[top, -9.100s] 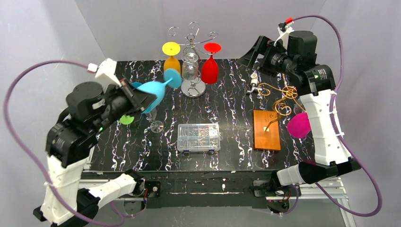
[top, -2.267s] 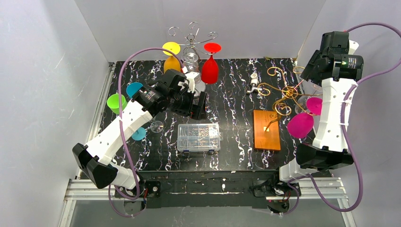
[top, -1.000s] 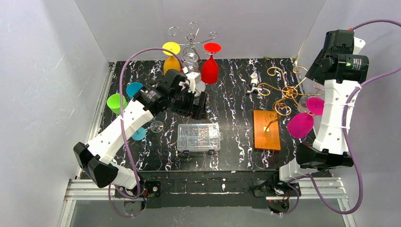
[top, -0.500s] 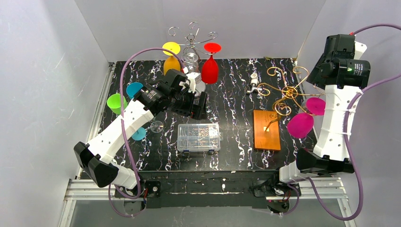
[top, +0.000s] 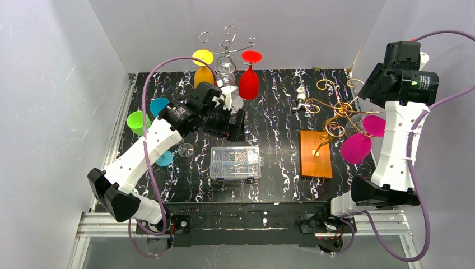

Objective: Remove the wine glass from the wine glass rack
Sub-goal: Pick up the wine glass from the wine rack.

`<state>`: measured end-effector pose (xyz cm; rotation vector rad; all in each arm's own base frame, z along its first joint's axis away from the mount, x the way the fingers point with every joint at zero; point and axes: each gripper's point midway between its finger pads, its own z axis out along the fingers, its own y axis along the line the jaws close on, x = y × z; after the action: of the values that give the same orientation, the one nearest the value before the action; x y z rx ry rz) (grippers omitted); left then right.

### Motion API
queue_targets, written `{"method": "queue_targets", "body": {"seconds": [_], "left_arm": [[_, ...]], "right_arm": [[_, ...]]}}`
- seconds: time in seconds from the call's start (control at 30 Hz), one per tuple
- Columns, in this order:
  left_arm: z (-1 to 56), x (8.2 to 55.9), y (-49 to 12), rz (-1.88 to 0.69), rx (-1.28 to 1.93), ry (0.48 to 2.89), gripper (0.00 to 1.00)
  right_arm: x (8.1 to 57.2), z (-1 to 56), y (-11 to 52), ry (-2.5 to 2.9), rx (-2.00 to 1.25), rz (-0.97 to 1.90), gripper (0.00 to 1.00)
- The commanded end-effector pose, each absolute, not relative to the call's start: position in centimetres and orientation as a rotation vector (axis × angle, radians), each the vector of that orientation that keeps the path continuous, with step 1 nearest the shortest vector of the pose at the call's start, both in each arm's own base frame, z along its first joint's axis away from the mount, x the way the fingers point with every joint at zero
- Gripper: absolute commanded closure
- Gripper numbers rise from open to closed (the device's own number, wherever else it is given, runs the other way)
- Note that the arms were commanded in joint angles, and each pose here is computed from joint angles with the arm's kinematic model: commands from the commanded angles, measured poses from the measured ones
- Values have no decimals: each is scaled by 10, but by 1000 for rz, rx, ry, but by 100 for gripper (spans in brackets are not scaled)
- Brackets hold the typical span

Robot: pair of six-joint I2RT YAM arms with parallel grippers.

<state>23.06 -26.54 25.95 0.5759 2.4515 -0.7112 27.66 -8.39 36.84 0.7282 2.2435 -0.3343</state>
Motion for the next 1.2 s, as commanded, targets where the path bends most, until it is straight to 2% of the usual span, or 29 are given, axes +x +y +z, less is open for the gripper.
{"method": "queue_targets", "body": {"seconds": [0.0, 0.43, 1.17], "left_arm": [[270, 231, -267, -721, 592, 2419, 2], [270, 233, -266, -708, 588, 2420, 2], [269, 235, -265, -690, 588, 2426, 2]], "right_arm": [[277, 380, -77, 2193, 721, -259, 51], [289, 387, -72, 2182, 709, -207, 52], [337, 393, -85, 2127, 719, -241, 52]]}}
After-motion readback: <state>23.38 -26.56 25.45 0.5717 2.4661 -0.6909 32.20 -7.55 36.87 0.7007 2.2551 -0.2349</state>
